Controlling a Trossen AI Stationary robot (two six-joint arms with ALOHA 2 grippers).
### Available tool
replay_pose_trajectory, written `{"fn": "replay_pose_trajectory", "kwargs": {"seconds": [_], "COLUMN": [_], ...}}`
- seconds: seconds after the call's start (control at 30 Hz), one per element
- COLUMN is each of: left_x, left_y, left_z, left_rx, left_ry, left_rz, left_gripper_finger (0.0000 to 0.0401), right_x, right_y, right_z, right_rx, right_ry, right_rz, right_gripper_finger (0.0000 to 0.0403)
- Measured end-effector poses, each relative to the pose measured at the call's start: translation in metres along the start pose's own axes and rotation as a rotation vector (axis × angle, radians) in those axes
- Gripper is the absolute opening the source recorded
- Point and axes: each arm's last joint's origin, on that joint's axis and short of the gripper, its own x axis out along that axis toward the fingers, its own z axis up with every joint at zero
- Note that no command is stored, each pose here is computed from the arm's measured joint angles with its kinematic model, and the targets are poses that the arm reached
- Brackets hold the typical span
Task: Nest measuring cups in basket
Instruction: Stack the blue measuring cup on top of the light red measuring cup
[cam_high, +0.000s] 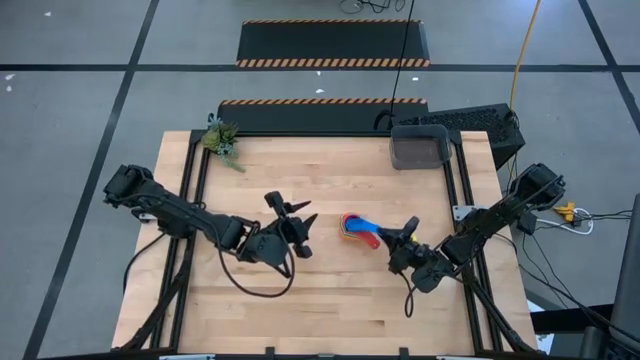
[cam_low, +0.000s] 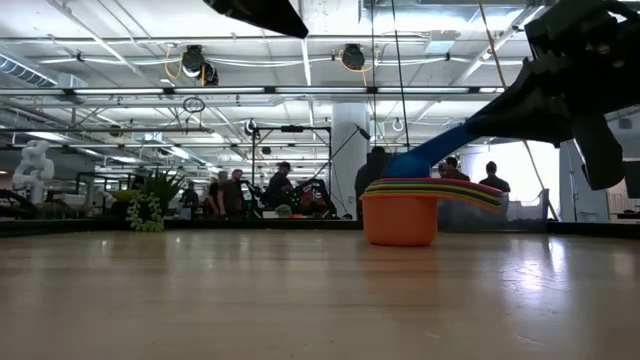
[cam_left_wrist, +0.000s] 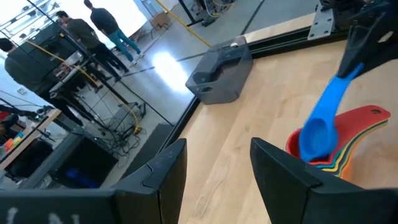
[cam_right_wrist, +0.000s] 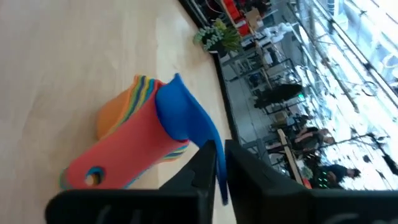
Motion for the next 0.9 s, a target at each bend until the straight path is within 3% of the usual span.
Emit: {"fn": "replay_pose_trajectory", "kwargs": {"seconds": [0.5, 0.9], "left_x": [0.0008, 0.0007], "left_y": [-0.0004, -0.0006], "left_z": [0.0, 0.0], "left_rx": [-0.014, -0.023], "left_ry": [-0.001, -0.001], "left_rz": [-0.03, -0.036], "left_gripper_finger": [0.0179, 0.0179], "right_x": [-0.0003, -0.0012], "right_y": [0.0018, 0.0044], "right_z": [0.0006, 0.0008], "right_rx": [0.035, 0.126], "right_ry": [-0.019, -0.036], "right_rz": [0.058, 0.137], "right_gripper_finger": [0.0112, 0.0137]}}
